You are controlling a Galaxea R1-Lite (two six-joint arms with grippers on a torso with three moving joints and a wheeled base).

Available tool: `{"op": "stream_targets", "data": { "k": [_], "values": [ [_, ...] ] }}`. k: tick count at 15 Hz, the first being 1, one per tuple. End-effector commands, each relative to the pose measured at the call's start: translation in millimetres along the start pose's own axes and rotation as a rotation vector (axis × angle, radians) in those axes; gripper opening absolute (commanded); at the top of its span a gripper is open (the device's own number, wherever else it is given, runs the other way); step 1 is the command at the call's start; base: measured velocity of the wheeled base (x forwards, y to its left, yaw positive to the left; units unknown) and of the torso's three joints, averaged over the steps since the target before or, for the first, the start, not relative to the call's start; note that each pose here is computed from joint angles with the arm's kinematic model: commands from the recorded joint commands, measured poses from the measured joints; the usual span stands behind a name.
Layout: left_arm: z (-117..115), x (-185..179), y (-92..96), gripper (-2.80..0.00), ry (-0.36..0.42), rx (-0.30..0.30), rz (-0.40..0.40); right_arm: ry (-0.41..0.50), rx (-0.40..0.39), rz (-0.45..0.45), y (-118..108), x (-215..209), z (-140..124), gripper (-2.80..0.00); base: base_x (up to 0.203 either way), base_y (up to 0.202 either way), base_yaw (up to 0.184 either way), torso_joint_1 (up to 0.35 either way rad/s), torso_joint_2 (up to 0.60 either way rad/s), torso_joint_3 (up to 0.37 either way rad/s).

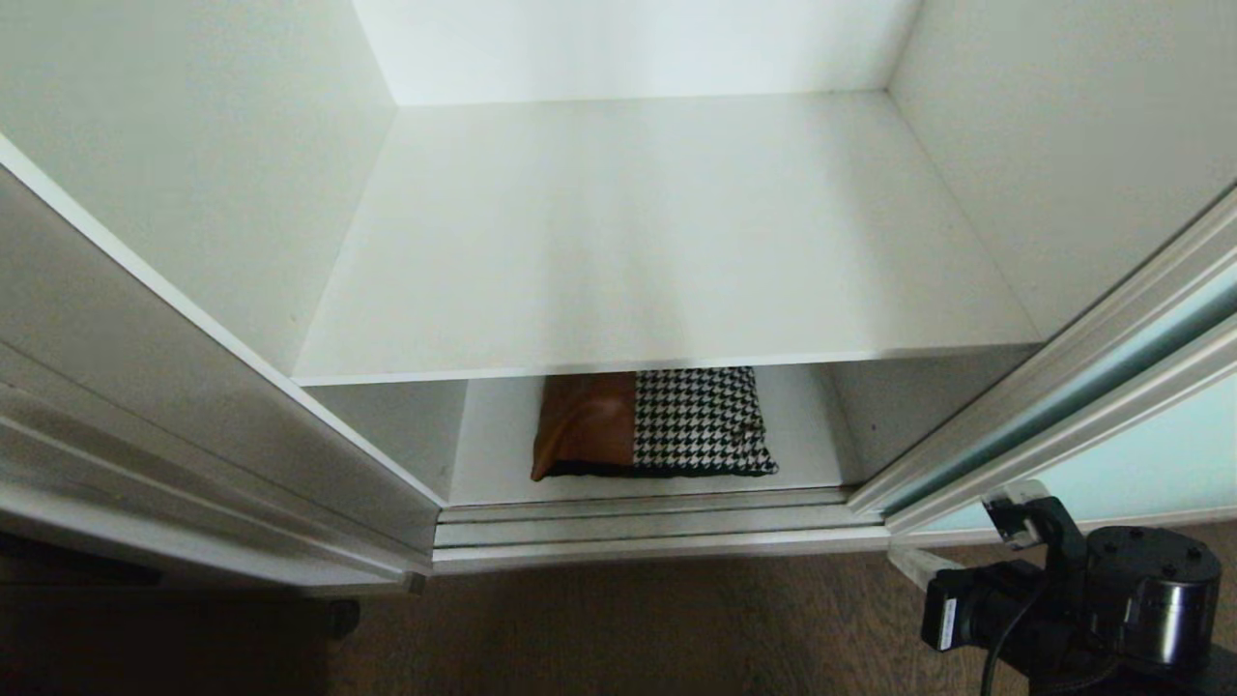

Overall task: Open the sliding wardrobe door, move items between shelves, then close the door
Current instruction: Close the door

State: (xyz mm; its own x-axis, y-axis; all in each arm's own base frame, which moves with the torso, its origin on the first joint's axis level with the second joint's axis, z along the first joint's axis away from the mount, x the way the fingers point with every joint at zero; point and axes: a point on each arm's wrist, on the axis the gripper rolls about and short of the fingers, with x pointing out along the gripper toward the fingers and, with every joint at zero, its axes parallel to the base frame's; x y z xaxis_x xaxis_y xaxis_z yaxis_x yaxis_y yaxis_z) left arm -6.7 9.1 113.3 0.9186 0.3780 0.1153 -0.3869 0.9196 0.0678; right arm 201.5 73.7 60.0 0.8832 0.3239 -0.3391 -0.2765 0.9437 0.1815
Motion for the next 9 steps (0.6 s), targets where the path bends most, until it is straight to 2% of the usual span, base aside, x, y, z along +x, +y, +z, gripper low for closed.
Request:
{"op": "stream_targets", "data": {
  "k": [1, 3, 6, 7, 8, 9],
  "values": [
    [-2, -6, 2.2, -2.8, -0.043, -0.043, 0.01, -0.003, 0.001, 0.002, 0, 1, 0, -2.8, 0.0, 0.0, 0.0, 0.0, 0.0, 0.0],
    [-5, -10, 3.4, -2.8, -0.06, -0.085, 0.002, 0.005, -0.001, 0.0, 0, 2, -2, -2.8, 0.0, 0.0, 0.0, 0.0, 0.0, 0.0],
    [-14, -16, 3.5, -2.8, -0.044, -0.067, -0.046, 0.01, 0.002, -0.001, 0, 5, -3, -2.8, 0.0, 0.0, 0.0, 0.0, 0.0, 0.0],
    [-19, -19, 3.5, -2.8, -0.026, -0.034, -0.068, 0.015, 0.002, -0.002, -1, 6, -3, -2.8, 0.0, 0.0, 0.0, 0.0, 0.0, 0.0],
    [-22, -21, 2.7, -2.8, -0.013, 0.028, -0.123, 0.015, 0.001, -0.002, -1, 6, -3, -2.8, 0.0, 0.0, 0.0, 0.0, 0.0, 0.0],
    [-22, -21, 1.8, -2.8, -0.008, 0.051, -0.166, 0.018, 0.002, -0.001, -1, 6, -4, -2.8, 0.0, 0.0, 0.0, 0.0, 0.0, 0.0]
  ]
}}
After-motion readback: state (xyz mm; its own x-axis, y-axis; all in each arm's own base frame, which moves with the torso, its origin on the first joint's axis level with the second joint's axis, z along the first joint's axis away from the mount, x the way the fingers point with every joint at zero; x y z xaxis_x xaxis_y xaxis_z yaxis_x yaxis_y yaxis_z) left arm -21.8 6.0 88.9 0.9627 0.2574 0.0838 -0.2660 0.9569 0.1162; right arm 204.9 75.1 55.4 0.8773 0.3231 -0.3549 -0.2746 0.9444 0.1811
